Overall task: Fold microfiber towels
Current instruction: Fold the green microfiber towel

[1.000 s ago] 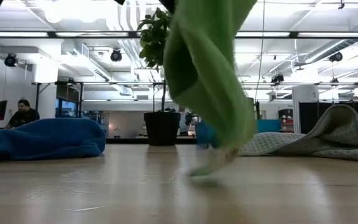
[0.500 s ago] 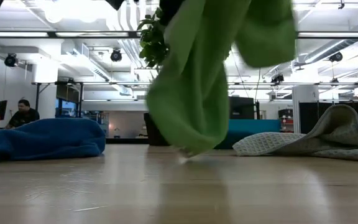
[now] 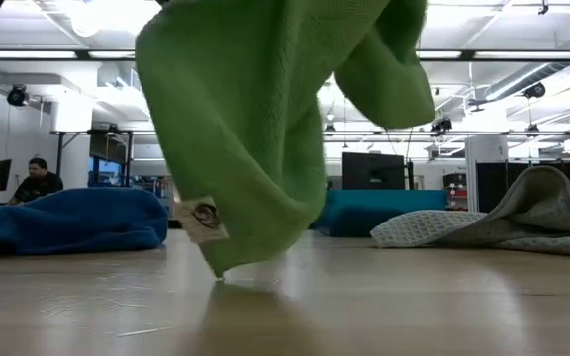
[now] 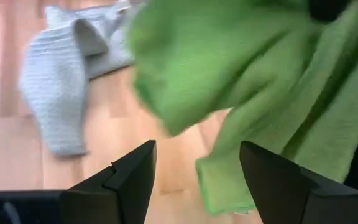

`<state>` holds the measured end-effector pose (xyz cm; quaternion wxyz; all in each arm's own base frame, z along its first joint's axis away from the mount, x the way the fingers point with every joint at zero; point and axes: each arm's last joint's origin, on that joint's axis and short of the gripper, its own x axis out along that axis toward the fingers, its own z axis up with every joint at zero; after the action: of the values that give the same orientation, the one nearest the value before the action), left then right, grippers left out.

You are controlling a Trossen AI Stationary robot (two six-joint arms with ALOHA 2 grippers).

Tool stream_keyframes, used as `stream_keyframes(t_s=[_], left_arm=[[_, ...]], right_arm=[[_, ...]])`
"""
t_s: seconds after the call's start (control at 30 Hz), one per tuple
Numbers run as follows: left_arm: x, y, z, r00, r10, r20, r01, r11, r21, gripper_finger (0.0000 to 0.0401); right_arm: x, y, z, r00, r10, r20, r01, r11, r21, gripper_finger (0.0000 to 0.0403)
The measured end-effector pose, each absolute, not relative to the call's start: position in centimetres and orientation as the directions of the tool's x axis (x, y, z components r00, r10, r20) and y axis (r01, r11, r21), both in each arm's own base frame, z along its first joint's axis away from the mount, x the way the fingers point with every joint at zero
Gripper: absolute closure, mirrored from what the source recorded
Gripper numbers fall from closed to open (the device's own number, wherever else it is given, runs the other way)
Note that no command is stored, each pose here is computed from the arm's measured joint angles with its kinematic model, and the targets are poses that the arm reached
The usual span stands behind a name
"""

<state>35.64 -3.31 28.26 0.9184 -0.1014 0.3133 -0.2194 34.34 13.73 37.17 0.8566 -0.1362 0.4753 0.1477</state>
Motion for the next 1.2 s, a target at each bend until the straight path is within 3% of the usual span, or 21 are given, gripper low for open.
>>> stream_keyframes(t_s=[0.23, 0.9, 1.2], left_arm=[[35.6, -3.9, 28.6, 0.611, -0.666, -0.429, 0.512, 0.745, -0.427, 0.0183], [35.0, -4.0, 26.6, 0.555, -0.697, -0.453, 0.402, 0.702, -0.587, 0.0183], [35.1, -4.1, 26.4, 0.573, -0.697, -0.430, 0.422, 0.701, -0.574, 0.0183]], right_arm=[[34.5, 13.3, 37.2, 0.505, 0.116, -0.855, -0.374, 0.922, -0.095, 0.0394], [35.1, 11.7, 37.1, 0.510, 0.091, -0.855, -0.337, 0.936, -0.102, 0.0394], [35.1, 11.6, 37.1, 0.512, 0.089, -0.855, -0.330, 0.939, -0.100, 0.0394]])
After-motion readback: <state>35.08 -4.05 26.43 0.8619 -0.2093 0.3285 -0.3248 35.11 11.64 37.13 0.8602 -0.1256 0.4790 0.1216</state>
